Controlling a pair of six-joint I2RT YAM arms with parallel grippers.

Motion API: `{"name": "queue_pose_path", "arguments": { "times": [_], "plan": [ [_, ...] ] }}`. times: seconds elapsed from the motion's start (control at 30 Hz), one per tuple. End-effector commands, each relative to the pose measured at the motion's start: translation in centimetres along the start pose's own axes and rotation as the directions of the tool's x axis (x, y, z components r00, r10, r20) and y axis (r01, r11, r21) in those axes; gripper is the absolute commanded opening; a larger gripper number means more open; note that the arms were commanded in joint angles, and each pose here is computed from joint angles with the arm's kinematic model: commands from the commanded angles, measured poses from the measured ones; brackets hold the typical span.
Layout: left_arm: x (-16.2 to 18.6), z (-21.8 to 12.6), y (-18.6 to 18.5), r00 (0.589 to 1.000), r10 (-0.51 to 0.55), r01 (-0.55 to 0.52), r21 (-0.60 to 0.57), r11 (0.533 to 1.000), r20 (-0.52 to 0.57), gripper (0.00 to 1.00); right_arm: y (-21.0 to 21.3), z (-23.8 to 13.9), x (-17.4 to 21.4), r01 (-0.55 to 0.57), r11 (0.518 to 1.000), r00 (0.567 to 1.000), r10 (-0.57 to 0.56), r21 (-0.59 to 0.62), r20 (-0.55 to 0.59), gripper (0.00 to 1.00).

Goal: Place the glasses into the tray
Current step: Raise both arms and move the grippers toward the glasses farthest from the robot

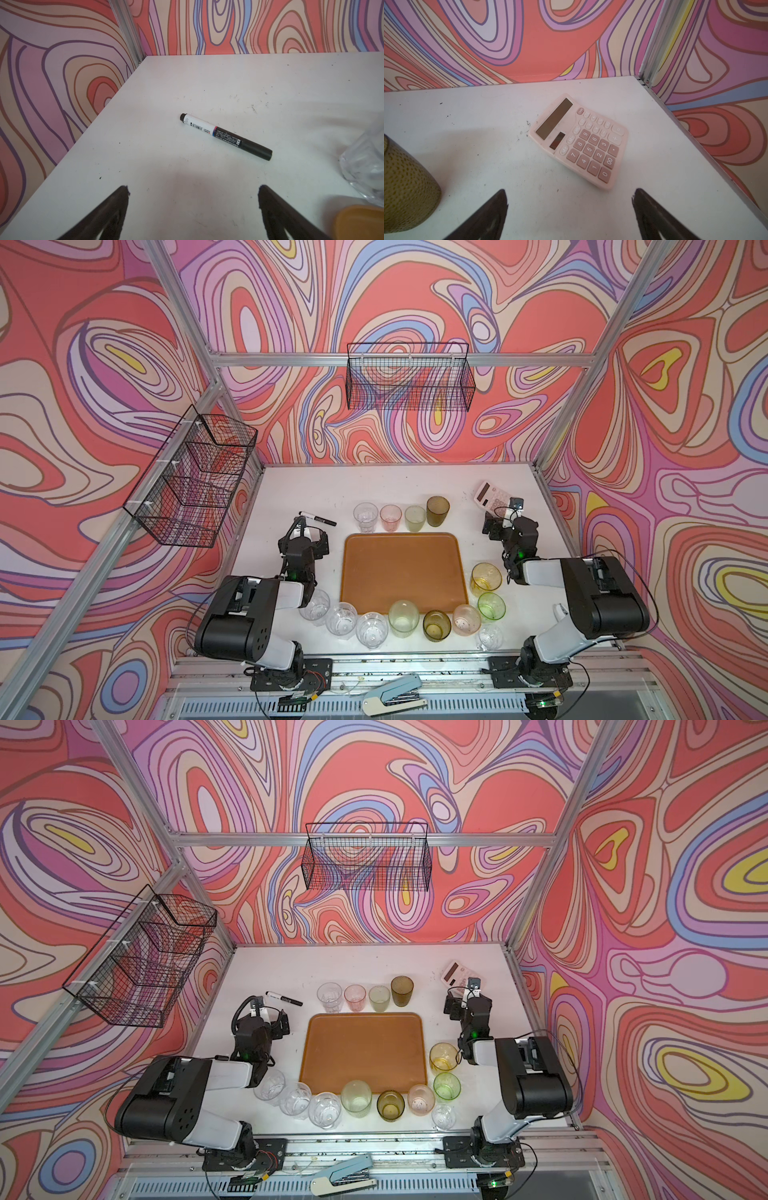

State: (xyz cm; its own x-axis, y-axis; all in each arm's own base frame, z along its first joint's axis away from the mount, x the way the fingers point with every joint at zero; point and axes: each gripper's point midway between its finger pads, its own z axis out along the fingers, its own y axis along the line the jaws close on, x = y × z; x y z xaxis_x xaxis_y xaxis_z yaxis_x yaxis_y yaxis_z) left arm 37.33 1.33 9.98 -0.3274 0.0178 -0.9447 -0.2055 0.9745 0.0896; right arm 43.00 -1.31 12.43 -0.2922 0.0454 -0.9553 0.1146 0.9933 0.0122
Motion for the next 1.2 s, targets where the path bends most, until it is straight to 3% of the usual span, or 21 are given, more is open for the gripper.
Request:
{"name": "queue_pose_path", "arguments": {
  "times": [0.0,0.13,0.23,0.43,0.57,0.83,1.17],
  "plan": [
    [-3.1,-0.1,1.2,1.000,0.024,-0.024,-0.085,0.996,0.001,1.00,-0.5,0.0,-0.6,-0.022,0.999,0.995,0.026,0.043,-0.095,0.98],
    [-6.2,-0.8,1.6,0.998,-0.016,0.022,-0.094,0.995,0.066,1.00,-0.9,0.0,-1.2,-0.061,0.993,0.980,0.079,0.099,-0.184,0.98],
    [-9.5,-1.3,1.7,0.995,-0.088,0.092,-0.090,0.992,0.045,1.00,-1.0,-0.1,-1.6,-0.079,0.988,0.955,0.113,0.133,-0.273,0.98],
    [-13.3,-3.2,-0.8,0.968,-0.128,0.141,0.043,0.989,-0.214,0.99,0.4,-1.8,-2.8,-0.184,0.973,0.868,0.226,0.137,-0.441,0.98],
    [-14.1,-4.3,-2.4,0.943,-0.085,0.134,0.134,0.982,-0.320,1.00,1.7,-4.2,-2.9,-0.186,0.974,0.810,0.225,0.126,-0.541,0.98],
    [-14.4,-5.3,-4.8,0.913,-0.035,0.155,0.269,0.951,-0.406,1.00,2.8,-8.9,-4.3,-0.163,0.984,0.752,0.174,0.077,-0.636,0.96],
    [-13.0,-6.5,-7.9,0.872,0.029,0.209,0.424,0.881,-0.490,1.00,4.9,-10.1,-5.8,-0.207,0.978,0.750,0.151,-0.012,-0.645,0.82]
  ]
}}
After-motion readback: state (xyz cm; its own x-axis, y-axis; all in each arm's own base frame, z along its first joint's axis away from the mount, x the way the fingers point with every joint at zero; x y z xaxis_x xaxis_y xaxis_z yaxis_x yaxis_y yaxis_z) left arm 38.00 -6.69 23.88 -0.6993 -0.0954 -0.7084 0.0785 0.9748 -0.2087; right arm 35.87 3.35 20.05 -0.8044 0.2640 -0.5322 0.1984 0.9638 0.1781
